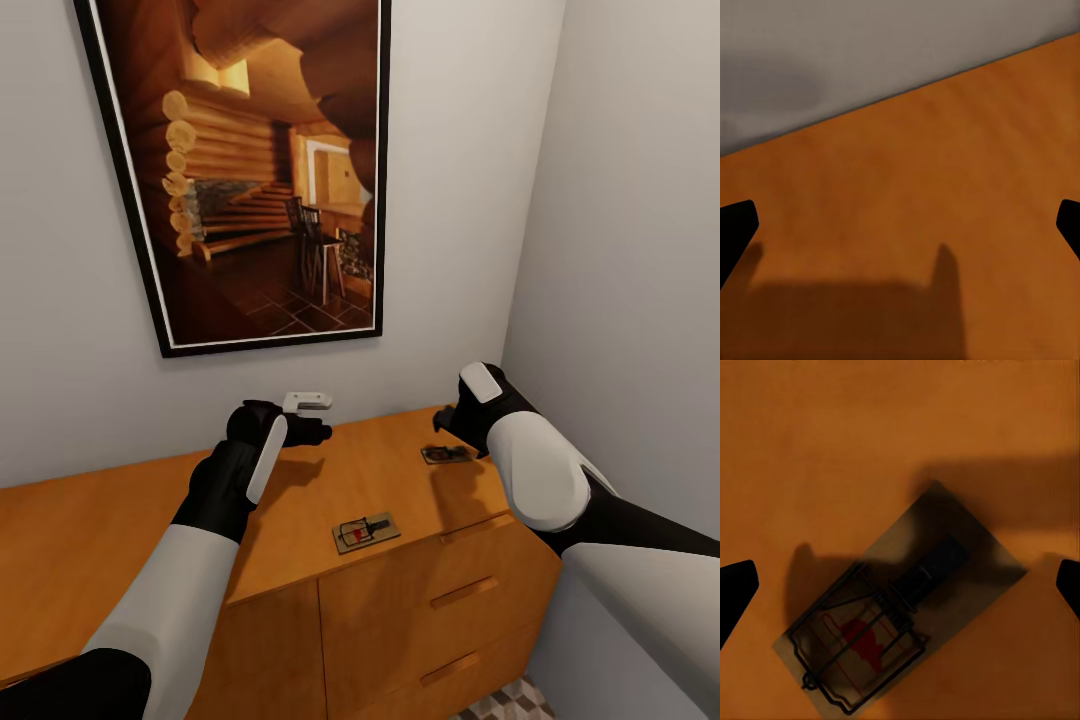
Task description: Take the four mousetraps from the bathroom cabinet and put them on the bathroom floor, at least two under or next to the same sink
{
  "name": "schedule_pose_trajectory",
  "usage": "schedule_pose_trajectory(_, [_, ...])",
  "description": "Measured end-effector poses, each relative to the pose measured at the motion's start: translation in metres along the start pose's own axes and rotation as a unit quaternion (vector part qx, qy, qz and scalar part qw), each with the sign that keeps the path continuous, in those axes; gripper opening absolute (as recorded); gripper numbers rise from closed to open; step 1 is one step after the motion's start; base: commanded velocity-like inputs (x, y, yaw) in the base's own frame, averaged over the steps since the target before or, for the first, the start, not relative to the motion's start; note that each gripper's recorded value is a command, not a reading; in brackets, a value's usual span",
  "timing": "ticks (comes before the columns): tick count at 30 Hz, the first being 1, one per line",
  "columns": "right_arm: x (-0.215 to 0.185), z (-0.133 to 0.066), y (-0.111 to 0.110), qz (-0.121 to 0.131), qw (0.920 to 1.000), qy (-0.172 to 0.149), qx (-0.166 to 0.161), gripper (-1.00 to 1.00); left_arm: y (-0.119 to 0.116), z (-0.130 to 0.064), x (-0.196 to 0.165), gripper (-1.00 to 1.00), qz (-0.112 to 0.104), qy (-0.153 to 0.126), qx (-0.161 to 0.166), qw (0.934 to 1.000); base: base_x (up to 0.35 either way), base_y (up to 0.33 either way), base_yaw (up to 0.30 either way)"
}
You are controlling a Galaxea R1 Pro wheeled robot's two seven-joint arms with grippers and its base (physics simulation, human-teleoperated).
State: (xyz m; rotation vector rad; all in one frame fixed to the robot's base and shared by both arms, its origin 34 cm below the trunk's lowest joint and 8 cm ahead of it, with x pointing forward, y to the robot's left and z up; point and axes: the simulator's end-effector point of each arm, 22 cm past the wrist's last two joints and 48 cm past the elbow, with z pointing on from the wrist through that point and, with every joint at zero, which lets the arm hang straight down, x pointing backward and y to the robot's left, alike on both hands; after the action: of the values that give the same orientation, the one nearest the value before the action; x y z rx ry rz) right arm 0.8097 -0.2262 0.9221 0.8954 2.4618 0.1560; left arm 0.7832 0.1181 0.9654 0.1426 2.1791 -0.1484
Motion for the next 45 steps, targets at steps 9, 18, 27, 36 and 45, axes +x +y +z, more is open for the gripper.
schedule_pose_trajectory(9, [0.0016, 0.0003, 0.001, 0.009, 0.9999, 0.005, -0.004, 1.0, 0.0, 0.0, 0.0, 1.0, 0.0, 0.0, 0.0, 1.0, 0.0, 0.0, 0.0])
schedule_pose_trajectory(18, [0.0062, 0.0004, 0.0059, 0.019, 0.9996, 0.015, -0.015, 1.0, 0.0, 0.0, 0.0, 1.0, 0.0, 0.0, 0.0, 1.0, 0.0, 0.0, 0.0])
schedule_pose_trajectory(27, [0.0074, 0.0004, 0.0068, 0.021, 0.9995, 0.018, -0.017, 1.0, 0.0, 0.0, 0.0, 1.0, 0.0, 0.0, 0.0, 1.0, 0.0, 0.0, 0.0])
schedule_pose_trajectory(36, [0.0075, 0.0005, 0.0068, 0.022, 0.9994, 0.018, -0.017, 1.0, 0.0, 0.0002, 0.0003, 1.0, 0.0, 0.0, 0.0, 1.0, 0.0, 0.0, 0.0])
schedule_pose_trajectory(45, [0.0058, 0.0009, 0.0047, 0.024, 0.9994, 0.017, -0.016, 1.0, 0.0001, 0.0009, 0.0014, 1.0, 0.0, 0.002, 0.0, 1.0, 0.0, 0.0, 0.0])
